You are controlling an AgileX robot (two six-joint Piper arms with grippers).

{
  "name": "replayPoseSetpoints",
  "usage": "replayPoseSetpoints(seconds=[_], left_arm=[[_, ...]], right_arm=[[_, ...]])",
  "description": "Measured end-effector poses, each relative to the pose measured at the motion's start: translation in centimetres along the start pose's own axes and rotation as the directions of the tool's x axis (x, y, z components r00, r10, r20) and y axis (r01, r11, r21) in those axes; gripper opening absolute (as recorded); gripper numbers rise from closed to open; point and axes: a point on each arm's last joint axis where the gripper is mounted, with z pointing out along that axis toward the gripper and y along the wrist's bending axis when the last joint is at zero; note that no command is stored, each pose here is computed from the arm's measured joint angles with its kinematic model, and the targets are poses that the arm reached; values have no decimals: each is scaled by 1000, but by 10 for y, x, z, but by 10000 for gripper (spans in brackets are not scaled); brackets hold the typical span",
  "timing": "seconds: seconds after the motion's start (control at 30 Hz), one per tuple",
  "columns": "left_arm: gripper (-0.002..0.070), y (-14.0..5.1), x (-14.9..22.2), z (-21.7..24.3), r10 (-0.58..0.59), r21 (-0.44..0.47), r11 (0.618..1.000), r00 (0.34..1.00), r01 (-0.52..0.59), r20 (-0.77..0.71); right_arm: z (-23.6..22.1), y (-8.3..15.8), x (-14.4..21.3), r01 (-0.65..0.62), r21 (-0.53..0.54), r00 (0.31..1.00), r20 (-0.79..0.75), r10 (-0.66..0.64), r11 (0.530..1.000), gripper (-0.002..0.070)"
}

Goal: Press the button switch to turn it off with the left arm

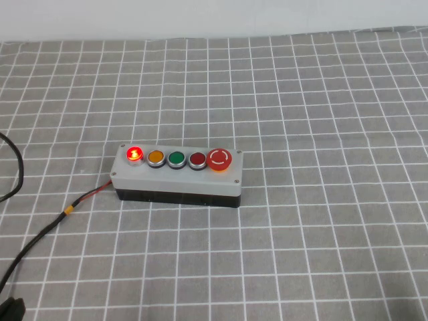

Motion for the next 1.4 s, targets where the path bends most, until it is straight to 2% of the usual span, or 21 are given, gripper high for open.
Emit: replayPoseSetpoints(seconds=[0.9,1.03,1.13,1.27,1.33,1.4], left_arm=[[-3,0,0,0,-10,4,1000,1000,10,2],[-3,-3,-3,0,-87,31,996,996,86,32],[-3,-3,-10,-1,-175,56,984,979,169,104],[-3,-2,-17,-2,-235,67,972,956,227,175],[-3,-1,-21,-2,-309,84,951,926,298,215],[-3,0,-27,-4,-417,117,909,869,400,268]], right_arm=[[0,0,0,0,0,1000,0,0,1000,-17],[0,0,0,0,0,1000,0,0,1000,-17],[0,0,0,0,0,1000,0,0,1000,-17],[0,0,0,0,0,1000,0,0,1000,-17],[0,0,0,0,0,1000,0,0,1000,-17],[0,0,0,0,0,1000,0,0,1000,-17]])
